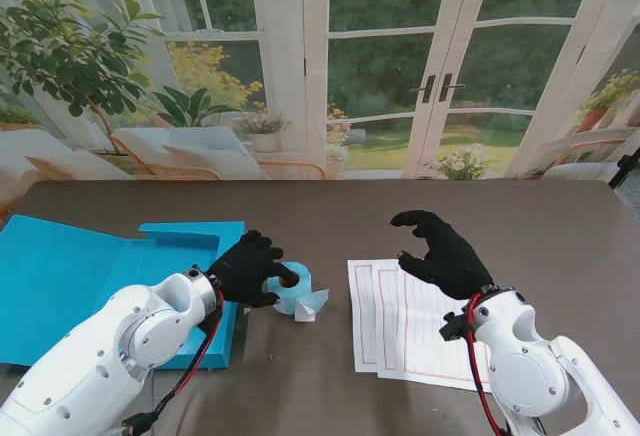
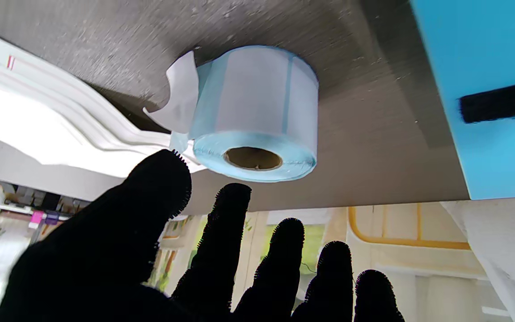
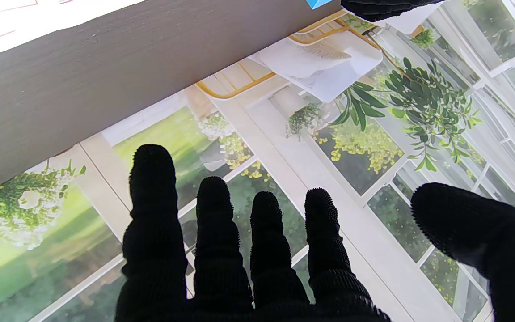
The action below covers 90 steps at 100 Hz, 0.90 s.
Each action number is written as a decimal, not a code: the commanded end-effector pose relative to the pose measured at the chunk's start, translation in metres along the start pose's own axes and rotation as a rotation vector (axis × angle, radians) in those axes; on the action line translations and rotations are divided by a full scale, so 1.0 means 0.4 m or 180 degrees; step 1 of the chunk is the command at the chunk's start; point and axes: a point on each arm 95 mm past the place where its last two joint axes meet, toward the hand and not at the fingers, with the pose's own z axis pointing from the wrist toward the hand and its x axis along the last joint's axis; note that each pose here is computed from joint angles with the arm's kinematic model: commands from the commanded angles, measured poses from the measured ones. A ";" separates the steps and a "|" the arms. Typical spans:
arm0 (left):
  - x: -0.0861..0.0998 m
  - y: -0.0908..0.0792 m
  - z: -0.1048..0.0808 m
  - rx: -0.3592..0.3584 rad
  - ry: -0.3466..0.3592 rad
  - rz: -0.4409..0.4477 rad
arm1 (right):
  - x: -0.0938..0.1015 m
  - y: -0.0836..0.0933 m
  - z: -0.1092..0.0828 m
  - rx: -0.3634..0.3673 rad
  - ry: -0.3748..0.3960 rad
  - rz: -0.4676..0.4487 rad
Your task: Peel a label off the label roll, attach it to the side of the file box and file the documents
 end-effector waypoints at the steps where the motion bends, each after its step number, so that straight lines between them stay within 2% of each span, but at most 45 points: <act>1: -0.005 0.006 0.001 -0.0104 -0.0027 0.0027 | 0.000 -0.010 -0.001 0.0056 -0.0011 0.0015; 24: -0.005 0.015 0.007 -0.0212 -0.0051 0.0045 | -0.001 -0.012 -0.001 0.0065 -0.0025 0.0028; 90: 0.005 0.048 0.039 -0.0292 -0.0065 0.0193 | -0.004 -0.016 0.000 0.0054 -0.0060 0.0076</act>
